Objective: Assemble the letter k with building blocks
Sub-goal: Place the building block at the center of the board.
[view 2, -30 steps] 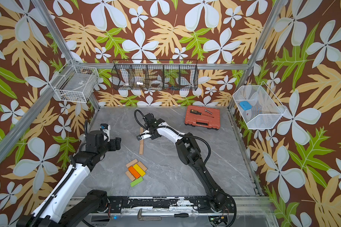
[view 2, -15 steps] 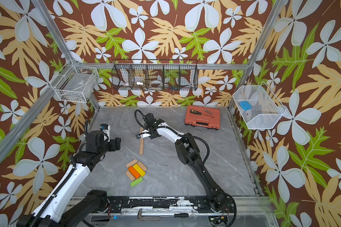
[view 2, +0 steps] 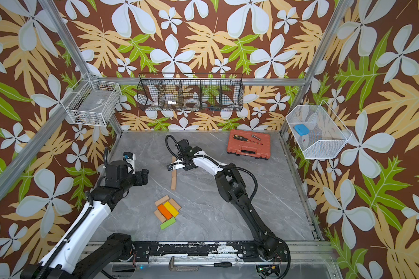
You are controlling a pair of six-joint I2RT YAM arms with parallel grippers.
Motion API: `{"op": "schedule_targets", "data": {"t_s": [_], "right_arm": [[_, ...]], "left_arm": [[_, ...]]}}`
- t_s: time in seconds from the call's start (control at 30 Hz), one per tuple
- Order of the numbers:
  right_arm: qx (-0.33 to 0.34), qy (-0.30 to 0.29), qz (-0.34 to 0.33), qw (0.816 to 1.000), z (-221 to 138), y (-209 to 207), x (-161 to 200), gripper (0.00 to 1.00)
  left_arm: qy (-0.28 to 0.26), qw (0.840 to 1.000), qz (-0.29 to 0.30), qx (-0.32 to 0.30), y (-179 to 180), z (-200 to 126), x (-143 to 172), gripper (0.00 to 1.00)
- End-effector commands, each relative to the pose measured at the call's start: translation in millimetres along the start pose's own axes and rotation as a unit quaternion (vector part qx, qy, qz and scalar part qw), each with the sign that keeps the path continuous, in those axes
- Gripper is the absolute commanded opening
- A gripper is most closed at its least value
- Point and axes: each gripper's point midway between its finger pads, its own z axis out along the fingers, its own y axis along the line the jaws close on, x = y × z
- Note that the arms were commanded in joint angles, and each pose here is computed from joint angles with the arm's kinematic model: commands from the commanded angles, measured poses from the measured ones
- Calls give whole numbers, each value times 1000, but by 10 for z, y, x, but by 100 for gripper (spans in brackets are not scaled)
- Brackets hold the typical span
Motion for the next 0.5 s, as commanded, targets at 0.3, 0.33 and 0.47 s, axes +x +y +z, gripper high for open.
{"op": "schedule_targets", "data": {"t_s": [0.3,0.33,0.47], "right_arm": [[2,-2,-14,1000,-89,-26,9,45],[4,-4,-15,1000,-110,-46,-2,46],[18,-25,2,1000,-246,-146,-75,46]], "left_arm": [[-12,1000,-1,-1,2,3,-55,87],[-11,1000,-1,-1,3,7,-50,86],[-11,1000,-1,-1,6,8,-44,86]]}}
